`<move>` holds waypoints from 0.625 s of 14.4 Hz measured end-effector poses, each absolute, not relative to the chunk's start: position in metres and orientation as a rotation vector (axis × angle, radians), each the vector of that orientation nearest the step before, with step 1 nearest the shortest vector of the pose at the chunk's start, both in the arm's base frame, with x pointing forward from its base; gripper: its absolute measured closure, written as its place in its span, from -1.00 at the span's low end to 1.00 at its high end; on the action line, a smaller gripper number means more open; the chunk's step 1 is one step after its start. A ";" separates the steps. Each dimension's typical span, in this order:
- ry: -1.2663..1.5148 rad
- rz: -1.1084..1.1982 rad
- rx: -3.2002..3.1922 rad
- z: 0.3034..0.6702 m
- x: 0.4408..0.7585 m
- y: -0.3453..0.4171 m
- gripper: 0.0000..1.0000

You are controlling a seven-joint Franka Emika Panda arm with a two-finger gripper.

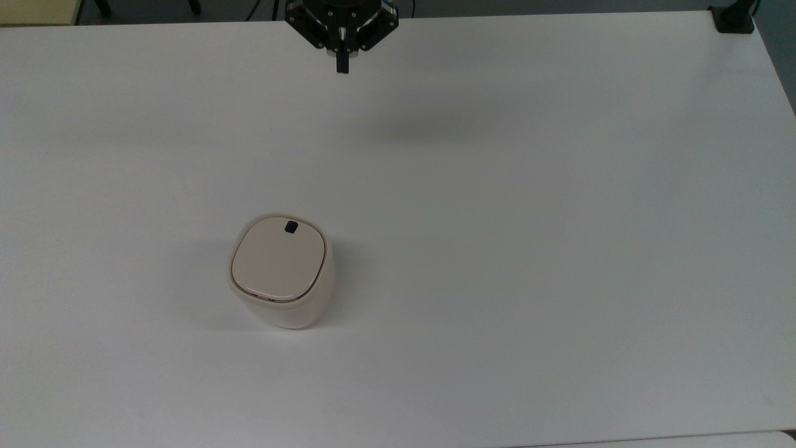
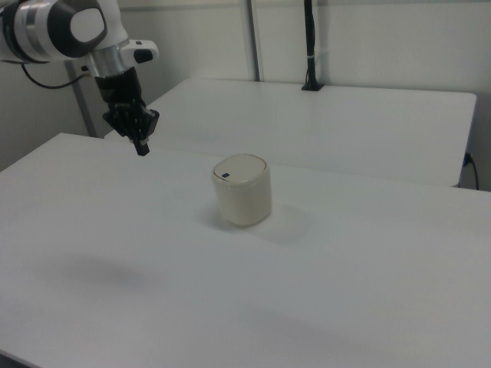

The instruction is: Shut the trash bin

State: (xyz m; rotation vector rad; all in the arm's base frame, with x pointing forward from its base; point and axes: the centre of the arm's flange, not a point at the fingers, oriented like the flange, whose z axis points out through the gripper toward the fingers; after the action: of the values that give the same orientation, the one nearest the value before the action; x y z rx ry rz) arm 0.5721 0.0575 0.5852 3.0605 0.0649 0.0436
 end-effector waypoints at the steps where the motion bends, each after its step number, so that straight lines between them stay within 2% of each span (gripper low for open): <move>1: 0.063 0.004 3.058 0.585 0.566 0.057 0.77; 3: 0.060 -0.035 3.056 0.585 0.560 0.056 0.37; 4: 0.059 -0.046 3.055 0.586 0.559 0.055 0.05; 9: 0.046 -0.039 3.056 0.590 0.557 0.050 -0.94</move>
State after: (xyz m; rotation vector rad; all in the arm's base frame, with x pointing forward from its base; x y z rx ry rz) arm 0.5572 0.0503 0.5898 3.0560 0.0462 -0.0389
